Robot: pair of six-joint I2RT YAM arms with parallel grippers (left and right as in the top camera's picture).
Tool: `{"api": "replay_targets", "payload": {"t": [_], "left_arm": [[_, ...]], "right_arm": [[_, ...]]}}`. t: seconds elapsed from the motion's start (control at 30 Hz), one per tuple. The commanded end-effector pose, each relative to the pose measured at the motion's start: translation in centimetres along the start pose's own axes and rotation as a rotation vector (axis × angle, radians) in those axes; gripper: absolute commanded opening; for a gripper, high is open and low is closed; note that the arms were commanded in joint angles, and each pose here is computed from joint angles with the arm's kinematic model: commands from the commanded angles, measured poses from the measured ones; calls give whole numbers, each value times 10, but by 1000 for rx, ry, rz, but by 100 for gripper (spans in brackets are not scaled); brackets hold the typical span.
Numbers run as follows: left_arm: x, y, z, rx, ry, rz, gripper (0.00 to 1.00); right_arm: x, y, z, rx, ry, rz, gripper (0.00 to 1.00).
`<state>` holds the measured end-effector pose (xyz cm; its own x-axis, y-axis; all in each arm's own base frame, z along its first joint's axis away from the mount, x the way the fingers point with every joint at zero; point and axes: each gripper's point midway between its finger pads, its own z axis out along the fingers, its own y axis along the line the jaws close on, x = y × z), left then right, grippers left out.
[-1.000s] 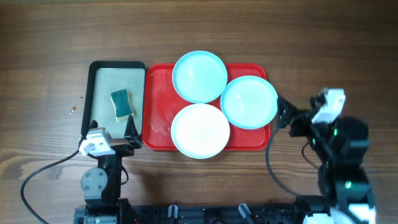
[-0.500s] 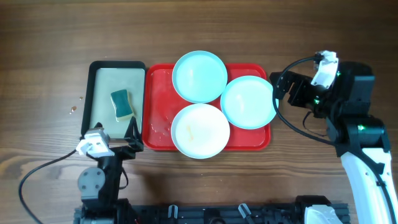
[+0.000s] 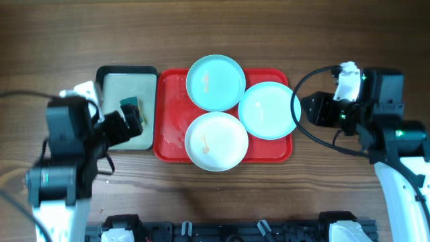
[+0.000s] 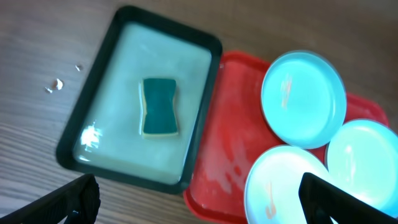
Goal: Clean dirty plates on tray and stack at the side
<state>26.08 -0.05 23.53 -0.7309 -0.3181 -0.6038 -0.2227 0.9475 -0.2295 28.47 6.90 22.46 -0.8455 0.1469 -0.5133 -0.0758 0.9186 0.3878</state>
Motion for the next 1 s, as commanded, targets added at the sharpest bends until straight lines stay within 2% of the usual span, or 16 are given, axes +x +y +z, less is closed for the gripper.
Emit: {"api": "replay_targets", "payload": {"t": [0.0,0.07,0.13,0.17,0.23,0.43,0.57,0.63,0.8,0.83,0.87,0.9,0.93,0.97], "left_arm": [[14,-15,29,64,186,-3,100],[22,-12,41,44,250,-10,100],[26,-10,52,30,294,-15,85],[28,-9,55,27,303,-16,82],[29,-9,58,23,315,-17,82],[26,-10,59,26,305,-16,87],[25,-9,60,24,299,-16,82],[25,-9,60,23,301,-16,77],[25,-9,60,23,301,-16,77],[25,-9,60,23,301,-16,77],[25,-9,60,23,301,-16,78],[25,-9,60,23,301,-16,81],[25,-9,60,23,301,-16,83],[25,-9,60,23,301,-16,92]], "right_arm": [[12,19,14,-30,108,-125,45],[29,28,29,-44,201,-148,49],[45,36,51,-30,294,-179,51],[49,37,59,-7,319,-175,51],[59,37,76,45,365,-168,52],[82,60,110,34,446,-238,53],[100,58,127,99,490,-244,51],[110,58,135,113,525,-233,47],[123,51,150,147,580,-200,44],[123,50,154,153,581,-184,50],[124,49,157,155,585,-183,74],[125,49,160,156,587,-182,90],[125,49,162,156,586,-182,99],[125,49,164,156,586,-182,100]]}}
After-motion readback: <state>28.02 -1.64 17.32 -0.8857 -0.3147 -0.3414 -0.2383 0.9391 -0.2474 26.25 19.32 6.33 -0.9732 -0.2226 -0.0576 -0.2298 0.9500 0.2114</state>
